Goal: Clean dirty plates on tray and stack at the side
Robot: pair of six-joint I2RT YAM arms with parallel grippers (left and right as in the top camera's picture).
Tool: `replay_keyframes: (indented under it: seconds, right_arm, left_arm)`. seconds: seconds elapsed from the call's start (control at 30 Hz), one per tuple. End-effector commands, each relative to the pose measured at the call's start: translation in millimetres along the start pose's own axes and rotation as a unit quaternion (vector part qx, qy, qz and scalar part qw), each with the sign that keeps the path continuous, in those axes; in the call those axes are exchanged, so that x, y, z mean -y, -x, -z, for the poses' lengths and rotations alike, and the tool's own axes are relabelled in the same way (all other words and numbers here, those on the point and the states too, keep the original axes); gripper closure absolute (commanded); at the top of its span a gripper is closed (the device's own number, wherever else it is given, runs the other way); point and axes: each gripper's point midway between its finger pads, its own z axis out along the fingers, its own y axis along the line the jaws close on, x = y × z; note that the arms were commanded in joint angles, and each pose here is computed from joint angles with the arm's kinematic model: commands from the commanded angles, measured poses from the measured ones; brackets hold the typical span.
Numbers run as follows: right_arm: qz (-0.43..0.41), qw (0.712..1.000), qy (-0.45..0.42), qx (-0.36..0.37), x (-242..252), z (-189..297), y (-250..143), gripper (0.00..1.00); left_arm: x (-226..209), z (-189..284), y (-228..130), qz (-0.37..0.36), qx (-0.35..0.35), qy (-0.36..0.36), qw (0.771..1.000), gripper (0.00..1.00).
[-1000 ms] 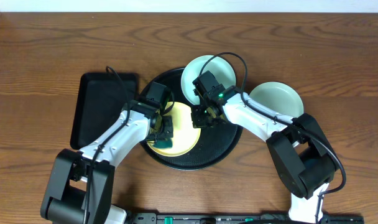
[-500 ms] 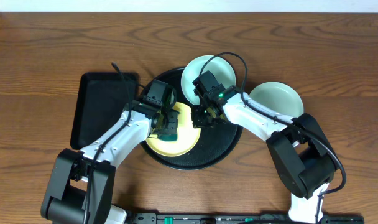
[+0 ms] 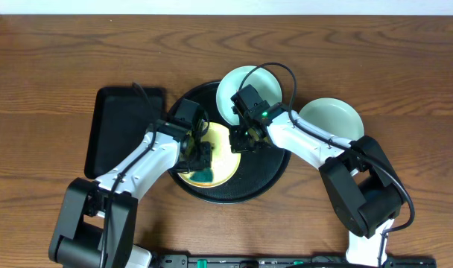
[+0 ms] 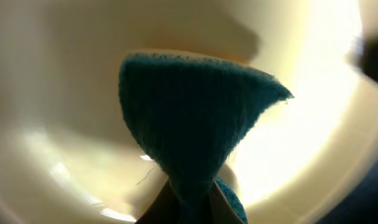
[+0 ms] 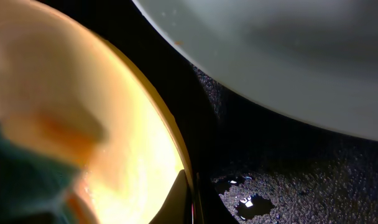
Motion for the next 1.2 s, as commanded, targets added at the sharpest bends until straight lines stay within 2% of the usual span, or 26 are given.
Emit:
replay_keyframes:
  seconds: [0.0,0.17,0.3,0.43,0.53,0.63,0.7,0.77,0.87,0.97,1.17]
  right_arm:
    - [-0.007,1.0,0.002,-0.001,0.5,-4.1,3.6,0.99]
    - [-0.008,1.0,0.002,-0.001,0.6,-4.1,3.6,0.99]
    - [-0.006,1.0,0.002,-0.001,0.5,-4.1,3.6,0.99]
    - [-0.006,1.0,0.002,-0.001,0.6,-4.1,3.6,0.99]
    - [-0.006,1.0,0.002,-0.001,0.5,-4.1,3.5,0.99]
    - [-0.006,1.0,0.002,-0.001,0.6,-4.1,3.6,0.99]
    - [-0.006,1.0,0.002,-0.001,0.5,-4.1,3.6,0.99]
    - [-0.006,1.0,0.002,-0.001,0.5,-4.1,3.6,0.99]
    - [-0.003,1.0,0.004,-0.002,-0.1,-4.1,3.3,0.99]
    - [-0.002,1.0,0.004,-0.002,-0.2,-4.1,3.3,0.99]
    - [0.008,1.0,0.013,-0.004,-3.7,-3.5,2.8,0.99]
  left_arm:
    - [27.5,-2.4,0.7,-0.033,-0.005,-0.076,0.997,0.92]
    - [11.9,-2.3,30.9,-0.029,0.063,-0.021,0.997,0.93]
    - [-36.6,4.8,45.0,0.042,0.113,0.113,0.986,0.93]
    - [-50.7,7.2,37.3,0.063,0.106,0.15,0.981,0.92]
    - [-42.2,1.7,17.2,0.064,0.058,0.122,0.989,0.93]
    - [-22.5,-3.1,-6.2,0.068,-0.002,0.063,0.996,0.93]
    - [6.2,-3.7,-18.4,0.035,-0.042,-0.02,0.998,0.93]
    - [24.5,-0.3,-18.9,0.004,-0.05,-0.073,0.996,0.93]
    - [31.7,8.1,-6.8,-0.007,-0.036,-0.093,0.995,0.93]
    - [29.3,27.7,24.1,0.005,0.008,-0.103,0.995,0.93]
    - [1.6,81.6,78.7,0.052,0.098,-0.113,0.987,0.93]
